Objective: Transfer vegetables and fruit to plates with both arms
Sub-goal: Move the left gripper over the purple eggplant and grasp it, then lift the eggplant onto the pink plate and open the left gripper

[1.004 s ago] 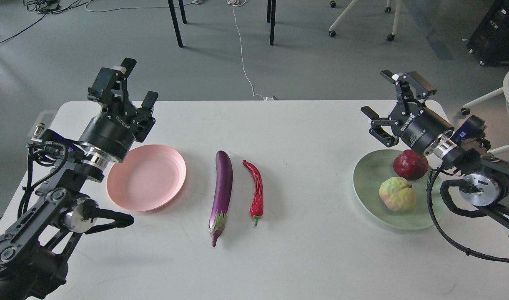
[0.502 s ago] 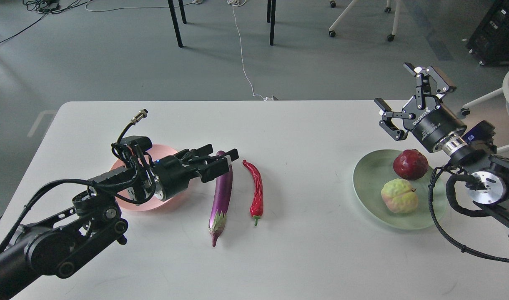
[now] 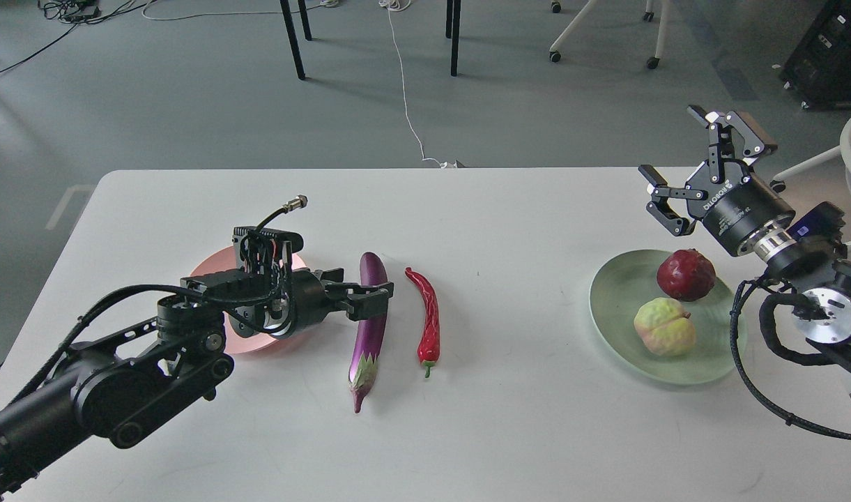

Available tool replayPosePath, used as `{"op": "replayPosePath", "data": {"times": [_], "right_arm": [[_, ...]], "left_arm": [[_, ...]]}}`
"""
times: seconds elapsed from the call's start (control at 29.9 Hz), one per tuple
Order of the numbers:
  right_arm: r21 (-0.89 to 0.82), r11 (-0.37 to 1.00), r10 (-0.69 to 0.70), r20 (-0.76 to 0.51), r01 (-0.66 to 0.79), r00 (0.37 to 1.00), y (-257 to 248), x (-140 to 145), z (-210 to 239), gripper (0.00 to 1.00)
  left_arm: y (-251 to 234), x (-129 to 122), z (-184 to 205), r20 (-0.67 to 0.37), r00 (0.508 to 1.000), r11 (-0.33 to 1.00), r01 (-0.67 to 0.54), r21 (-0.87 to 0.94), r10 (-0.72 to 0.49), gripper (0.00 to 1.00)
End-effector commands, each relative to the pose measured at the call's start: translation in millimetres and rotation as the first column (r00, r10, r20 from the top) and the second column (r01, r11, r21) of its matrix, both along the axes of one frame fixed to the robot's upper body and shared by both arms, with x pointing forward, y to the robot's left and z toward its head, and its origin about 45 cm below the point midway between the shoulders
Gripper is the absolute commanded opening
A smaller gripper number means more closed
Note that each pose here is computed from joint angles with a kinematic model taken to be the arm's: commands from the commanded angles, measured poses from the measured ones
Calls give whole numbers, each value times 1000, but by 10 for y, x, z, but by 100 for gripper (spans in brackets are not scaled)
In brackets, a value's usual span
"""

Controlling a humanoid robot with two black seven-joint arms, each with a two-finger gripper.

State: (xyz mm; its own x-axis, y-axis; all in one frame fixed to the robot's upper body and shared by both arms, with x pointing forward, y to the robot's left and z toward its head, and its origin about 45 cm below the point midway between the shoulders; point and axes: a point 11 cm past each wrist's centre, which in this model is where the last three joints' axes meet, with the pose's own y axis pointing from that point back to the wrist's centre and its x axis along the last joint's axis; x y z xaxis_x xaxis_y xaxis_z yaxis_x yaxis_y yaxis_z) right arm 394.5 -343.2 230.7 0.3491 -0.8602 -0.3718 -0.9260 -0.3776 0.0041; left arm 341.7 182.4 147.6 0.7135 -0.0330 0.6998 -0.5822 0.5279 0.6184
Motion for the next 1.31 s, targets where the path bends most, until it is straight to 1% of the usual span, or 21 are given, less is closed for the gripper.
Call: {"op": "replayPosePath", "data": {"times": [0.0,0.1,0.23,0.37,0.54,0.67,0.7,0.77,0.8,0.9,0.94,0.97,1.04,1.1,1.27], "right_arm": [[2,1000,0,1,0,1000,2,0,5,97],[2,1000,0,-1,0,1000,0,-3,-1,97],[4,1000,2,-1,-2,1000,12,-4,-2,97],[5,1000,0,2,0,1000,3,0,8,97],[3,1000,-8,0,8,1000,-33,-11,6,97],[2,1000,-8,-4,8,1000,-39,-24,-9,97],[4,1000,-9,-7,9,1000,-36,-30,-23,97],[4,1000,-7,-8,7,1000,-32,-35,-29,97],[4,1000,-9,-8,9,1000,-39,-36,-26,97],[3,1000,-10,-8,10,1000,-41,-35,-27,97],[3,1000,-10,-8,10,1000,-41,-35,-27,97],[4,1000,-11,-6,11,1000,-40,-29,-17,97],[5,1000,-6,-7,6,1000,-26,-36,-20,97],[3,1000,-8,-7,8,1000,-34,-36,-18,97],[6,1000,-7,-7,7,1000,-24,-37,-19,97]], "left_arm": [[-33,20,-50,-24,1000,1000,-5,6,5,98],[-72,12,-89,-34,999,1000,-12,16,13,98],[-198,4,-144,-45,999,1000,8,24,-6,98],[-172,4,-274,-69,998,999,-4,50,7,98],[-195,43,-304,-71,997,998,-10,59,14,98],[-237,19,-364,-85,996,998,-4,67,9,95],[-228,24,-371,-86,996,998,-5,70,11,93],[-202,28,-406,-95,995,997,-18,72,25,82],[-196,32,-422,-98,995,997,-24,71,31,74],[-183,46,-427,-98,994,997,-33,71,39,41],[-181,51,-424,-96,994,997,-35,71,42,34],[-176,63,-415,-91,995,997,-41,72,47,29],[-175,86,-397,-78,995,996,-49,74,54,25],[-173,112,-374,-68,996,995,-56,81,61,17],[-141,156,-300,-67,994,995,-76,70,81,16]]}}
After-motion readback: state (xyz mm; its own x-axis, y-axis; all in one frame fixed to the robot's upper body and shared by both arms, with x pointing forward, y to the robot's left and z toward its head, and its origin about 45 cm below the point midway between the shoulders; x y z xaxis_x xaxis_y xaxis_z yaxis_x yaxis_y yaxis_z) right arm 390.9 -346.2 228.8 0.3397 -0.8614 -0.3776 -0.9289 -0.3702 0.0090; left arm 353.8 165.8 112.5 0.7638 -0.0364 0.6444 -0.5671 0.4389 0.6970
